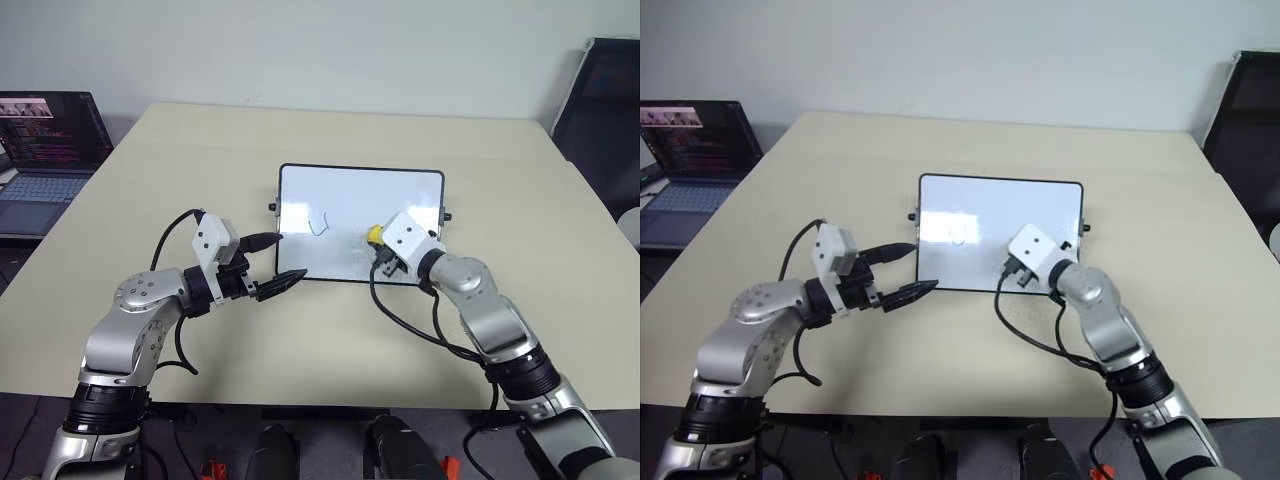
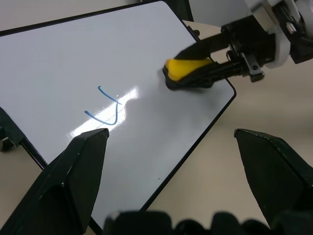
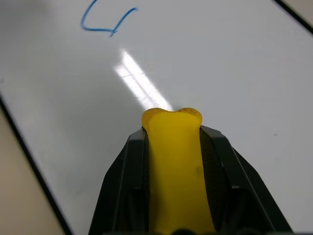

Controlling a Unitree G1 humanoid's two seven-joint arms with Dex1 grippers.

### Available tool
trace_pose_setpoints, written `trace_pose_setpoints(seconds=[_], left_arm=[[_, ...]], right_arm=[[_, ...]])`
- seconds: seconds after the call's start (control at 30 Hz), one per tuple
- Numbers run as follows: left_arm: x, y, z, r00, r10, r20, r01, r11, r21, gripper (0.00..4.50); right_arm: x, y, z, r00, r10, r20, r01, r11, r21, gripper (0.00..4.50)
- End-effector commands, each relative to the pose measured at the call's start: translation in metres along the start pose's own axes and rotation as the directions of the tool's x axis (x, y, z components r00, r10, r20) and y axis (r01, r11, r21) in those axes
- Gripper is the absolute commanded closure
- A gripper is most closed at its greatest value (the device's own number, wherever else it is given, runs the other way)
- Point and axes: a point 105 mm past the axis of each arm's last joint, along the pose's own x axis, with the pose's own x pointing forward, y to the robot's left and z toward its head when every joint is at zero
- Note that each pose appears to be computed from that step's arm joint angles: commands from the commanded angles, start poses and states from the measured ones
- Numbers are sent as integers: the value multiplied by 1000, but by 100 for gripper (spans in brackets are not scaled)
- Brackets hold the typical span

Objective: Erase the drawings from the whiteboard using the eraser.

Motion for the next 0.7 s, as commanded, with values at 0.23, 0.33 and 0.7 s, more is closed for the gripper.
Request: trace_pose_setpoints(seconds=[0.23,0.33,0.7], left_arm=[[-2,3,12,999,22,35,-23,1000,16,0],[-6,5,13,998,46,36,-46,999,-6,0],[-21,14,18,992,124,24,-124,992,-16,0]], right_arm=[[-14,-30,-36,987,-110,-121,116,992,44,340],[-19,-11,-33,995,-13,-103,25,993,114,340],[-49,-11,21,980,-36,198,-23,958,286,340]])
